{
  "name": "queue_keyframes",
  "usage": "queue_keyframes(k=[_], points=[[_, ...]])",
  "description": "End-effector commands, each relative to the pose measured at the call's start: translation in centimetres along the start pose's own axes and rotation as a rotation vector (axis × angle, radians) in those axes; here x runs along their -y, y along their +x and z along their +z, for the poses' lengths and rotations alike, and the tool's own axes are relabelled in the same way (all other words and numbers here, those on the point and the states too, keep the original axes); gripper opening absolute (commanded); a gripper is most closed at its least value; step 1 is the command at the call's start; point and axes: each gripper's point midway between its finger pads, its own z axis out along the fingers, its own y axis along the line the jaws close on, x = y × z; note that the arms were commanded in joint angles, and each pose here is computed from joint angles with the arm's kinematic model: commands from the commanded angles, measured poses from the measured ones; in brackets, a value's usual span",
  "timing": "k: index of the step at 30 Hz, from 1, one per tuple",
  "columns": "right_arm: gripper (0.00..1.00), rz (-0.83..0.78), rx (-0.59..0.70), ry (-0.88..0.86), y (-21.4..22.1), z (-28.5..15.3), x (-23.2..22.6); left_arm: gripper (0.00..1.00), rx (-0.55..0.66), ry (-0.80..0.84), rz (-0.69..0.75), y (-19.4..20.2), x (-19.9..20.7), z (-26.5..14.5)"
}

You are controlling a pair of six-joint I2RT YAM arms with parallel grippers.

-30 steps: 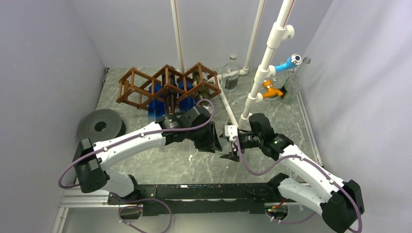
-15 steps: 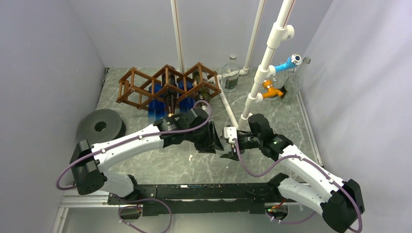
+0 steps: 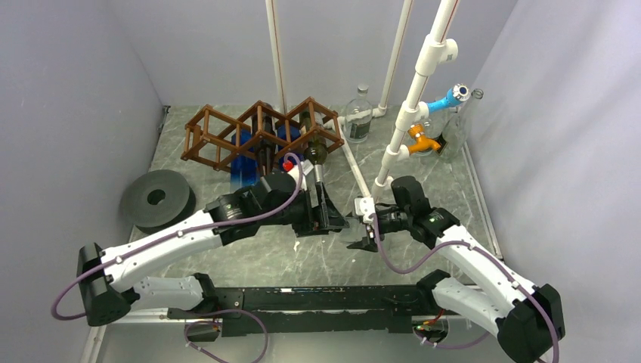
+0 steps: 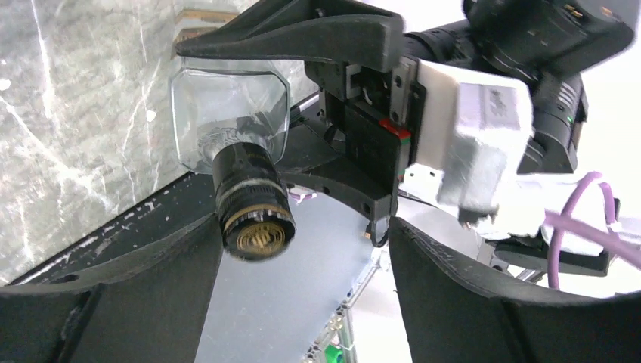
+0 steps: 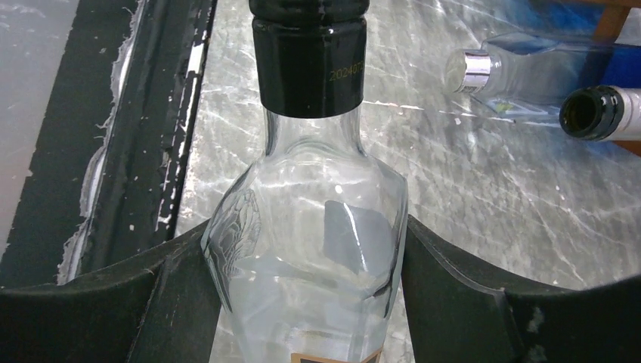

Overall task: Take the wine bottle off the wine rack
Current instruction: Place the wine bottle at the center of the board.

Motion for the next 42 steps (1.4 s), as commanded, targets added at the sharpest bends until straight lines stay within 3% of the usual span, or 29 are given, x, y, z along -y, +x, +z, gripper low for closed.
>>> queue_keyframes(k=[1,6,13,22,29,37,42], points=[[0.0,-0.042,0.08,-0.042,-2.6,-1.3,-0.6,0.86,0.099,0.085,0.141,-1.2,1.6,-2.4],[0.0,-0.025,0.105,-0.053,-2.8,-2.4,-0.8,0.93,0.166,0.133,0.262,-1.6,1.2,-3.9],[0.0,0.009,0.117,-0.023,-2.4,-4.2,-0.5,0.94,0.314,0.133,0.409,-3.3,0.7,-6.4],[0.0,0.045,0.111,0.057,-1.7,-6.9,-0.1,0.99,0.679,0.177,0.525,-7.4,0.7,-12.1],[0.0,0.08,0.105,0.125,-1.3,-8.2,0.5,0.99,0.796,0.106,0.474,-10.2,3.0,-16.2],[0.0,0.098,0.105,0.183,-0.9,-9.5,1.3,0.99,0.774,0.074,0.327,-12.6,8.8,-18.3],[0.0,0.119,0.106,0.19,-0.7,-9.8,1.5,0.99,0.784,0.152,0.25,-13.2,12.0,-19.9]])
